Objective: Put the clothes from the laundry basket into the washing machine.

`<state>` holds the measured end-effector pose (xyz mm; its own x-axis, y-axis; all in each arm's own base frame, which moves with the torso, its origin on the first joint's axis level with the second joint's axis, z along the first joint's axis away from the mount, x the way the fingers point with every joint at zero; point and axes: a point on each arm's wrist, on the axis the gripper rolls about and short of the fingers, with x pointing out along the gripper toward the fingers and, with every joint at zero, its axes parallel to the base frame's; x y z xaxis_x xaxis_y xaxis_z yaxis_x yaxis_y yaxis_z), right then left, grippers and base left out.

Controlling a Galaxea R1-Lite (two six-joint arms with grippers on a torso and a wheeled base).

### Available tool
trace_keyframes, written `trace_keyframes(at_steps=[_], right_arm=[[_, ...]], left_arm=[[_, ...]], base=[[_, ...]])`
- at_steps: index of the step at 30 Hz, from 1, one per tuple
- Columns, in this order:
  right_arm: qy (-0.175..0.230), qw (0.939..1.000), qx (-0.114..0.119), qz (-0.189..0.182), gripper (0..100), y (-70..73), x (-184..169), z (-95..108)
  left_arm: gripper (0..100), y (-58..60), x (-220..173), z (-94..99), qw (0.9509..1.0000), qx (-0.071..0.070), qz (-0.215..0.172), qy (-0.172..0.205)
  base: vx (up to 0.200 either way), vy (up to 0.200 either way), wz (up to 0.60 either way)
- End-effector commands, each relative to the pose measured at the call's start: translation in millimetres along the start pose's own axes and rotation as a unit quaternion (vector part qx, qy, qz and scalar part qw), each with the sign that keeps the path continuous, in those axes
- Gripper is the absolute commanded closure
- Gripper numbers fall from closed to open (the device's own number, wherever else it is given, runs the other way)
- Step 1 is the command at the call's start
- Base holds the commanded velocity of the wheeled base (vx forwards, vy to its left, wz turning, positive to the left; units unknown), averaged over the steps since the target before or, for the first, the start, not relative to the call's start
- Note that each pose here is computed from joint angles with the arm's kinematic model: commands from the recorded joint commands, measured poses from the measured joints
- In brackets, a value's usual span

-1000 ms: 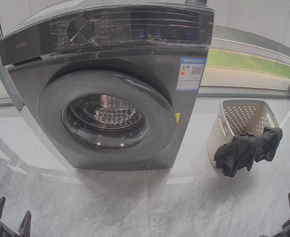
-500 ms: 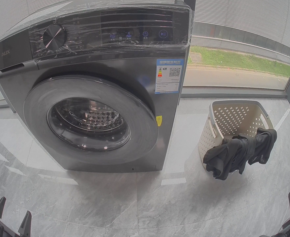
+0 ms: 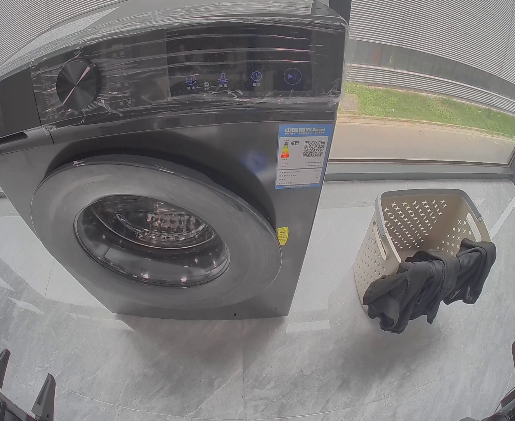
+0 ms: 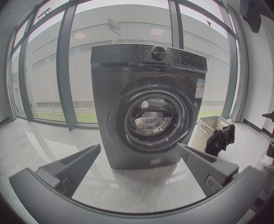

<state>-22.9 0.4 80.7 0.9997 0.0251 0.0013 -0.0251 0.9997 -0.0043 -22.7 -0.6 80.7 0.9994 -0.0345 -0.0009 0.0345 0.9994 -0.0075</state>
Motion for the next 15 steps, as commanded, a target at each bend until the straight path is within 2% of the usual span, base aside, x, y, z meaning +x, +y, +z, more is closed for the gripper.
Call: trace_keyframes(at_steps=[1,15], right_arm=[[0.005,1.0,0.0,0.001,100,0.0,0.7,-5.1],[0.005,1.0,0.0,0.001,100,0.0,0.7,-5.1]], left_arm=[[0,0.0,-0.1,-5.3,1.0,0.0,0.0,0.0],[0,0.0,-0.1,-5.4,1.0,-0.001,0.0,0.0]], base=[[0.0,-0.2,0.0],[0.0,-0.2,0.0]])
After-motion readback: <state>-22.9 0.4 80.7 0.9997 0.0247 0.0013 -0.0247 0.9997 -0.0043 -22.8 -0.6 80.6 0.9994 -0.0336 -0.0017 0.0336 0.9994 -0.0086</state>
